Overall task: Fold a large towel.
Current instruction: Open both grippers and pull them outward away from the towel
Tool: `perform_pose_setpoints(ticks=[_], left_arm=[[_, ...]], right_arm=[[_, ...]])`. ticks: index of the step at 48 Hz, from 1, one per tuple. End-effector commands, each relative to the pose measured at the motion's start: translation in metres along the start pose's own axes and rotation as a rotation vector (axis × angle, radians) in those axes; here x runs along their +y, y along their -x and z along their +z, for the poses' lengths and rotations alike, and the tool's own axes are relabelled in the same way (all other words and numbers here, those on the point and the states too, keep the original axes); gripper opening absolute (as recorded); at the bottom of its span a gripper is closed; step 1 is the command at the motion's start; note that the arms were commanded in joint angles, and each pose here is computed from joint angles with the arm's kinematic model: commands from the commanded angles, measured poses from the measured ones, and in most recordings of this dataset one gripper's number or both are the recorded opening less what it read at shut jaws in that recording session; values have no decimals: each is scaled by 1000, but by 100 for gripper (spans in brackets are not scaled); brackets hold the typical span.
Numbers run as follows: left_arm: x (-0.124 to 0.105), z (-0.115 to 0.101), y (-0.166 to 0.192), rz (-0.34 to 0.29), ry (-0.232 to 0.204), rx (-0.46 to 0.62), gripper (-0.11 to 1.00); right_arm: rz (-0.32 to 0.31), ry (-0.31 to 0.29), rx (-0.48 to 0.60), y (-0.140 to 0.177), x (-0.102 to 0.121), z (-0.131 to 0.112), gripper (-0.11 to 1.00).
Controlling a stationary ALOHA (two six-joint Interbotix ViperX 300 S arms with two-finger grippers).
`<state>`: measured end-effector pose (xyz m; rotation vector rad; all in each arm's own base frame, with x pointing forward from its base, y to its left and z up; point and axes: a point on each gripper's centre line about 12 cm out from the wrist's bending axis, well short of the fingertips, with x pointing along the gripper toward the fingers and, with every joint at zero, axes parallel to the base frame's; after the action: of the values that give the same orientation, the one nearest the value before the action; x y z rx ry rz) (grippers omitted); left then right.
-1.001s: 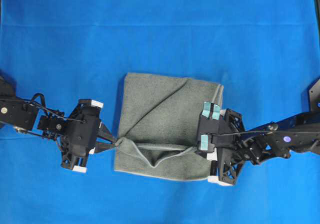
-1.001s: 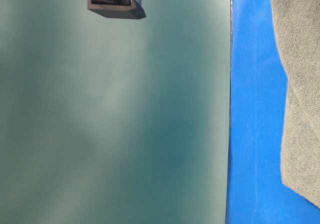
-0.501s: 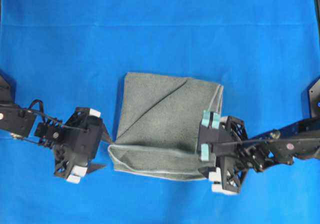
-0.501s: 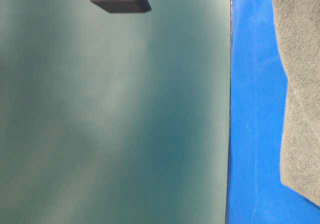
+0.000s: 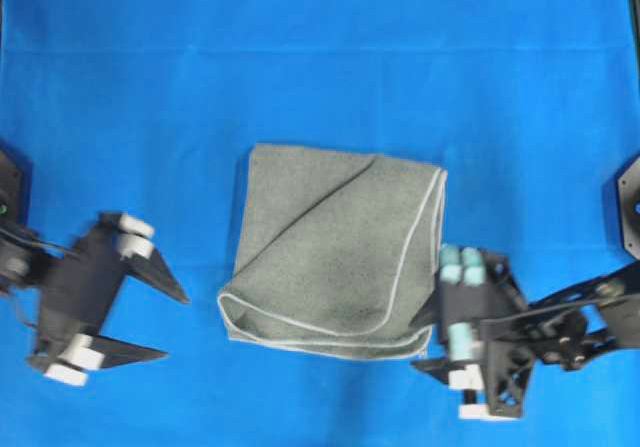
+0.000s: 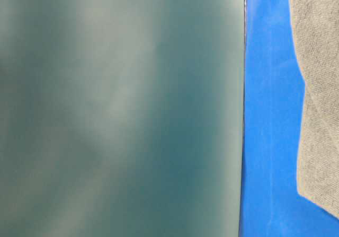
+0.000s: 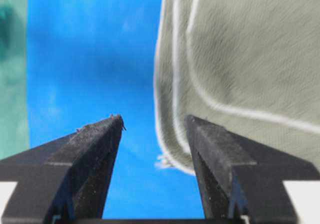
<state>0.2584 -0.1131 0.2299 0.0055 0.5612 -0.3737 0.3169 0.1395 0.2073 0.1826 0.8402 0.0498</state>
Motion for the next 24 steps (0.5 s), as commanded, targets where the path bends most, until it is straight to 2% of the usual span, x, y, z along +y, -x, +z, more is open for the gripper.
perform_pose_setpoints(ticks=[1,9,14,17,24], left_arm=[[-4,28,31,-13,-29,-131,72],[-2,38,75,0,-129,-275,72],[0,40,97,17,-184,-321,72],[3,37,107,33,-210,-330,72],[16,23,118,92,-196,-336,71]], right_arm=[[3,30,-88,30,-1,20,58],[-55,110,-203,72,-17,32,58],[-87,153,-266,95,-31,29,58],[-94,159,-300,107,-38,26,58],[-91,134,-395,138,-58,11,58]])
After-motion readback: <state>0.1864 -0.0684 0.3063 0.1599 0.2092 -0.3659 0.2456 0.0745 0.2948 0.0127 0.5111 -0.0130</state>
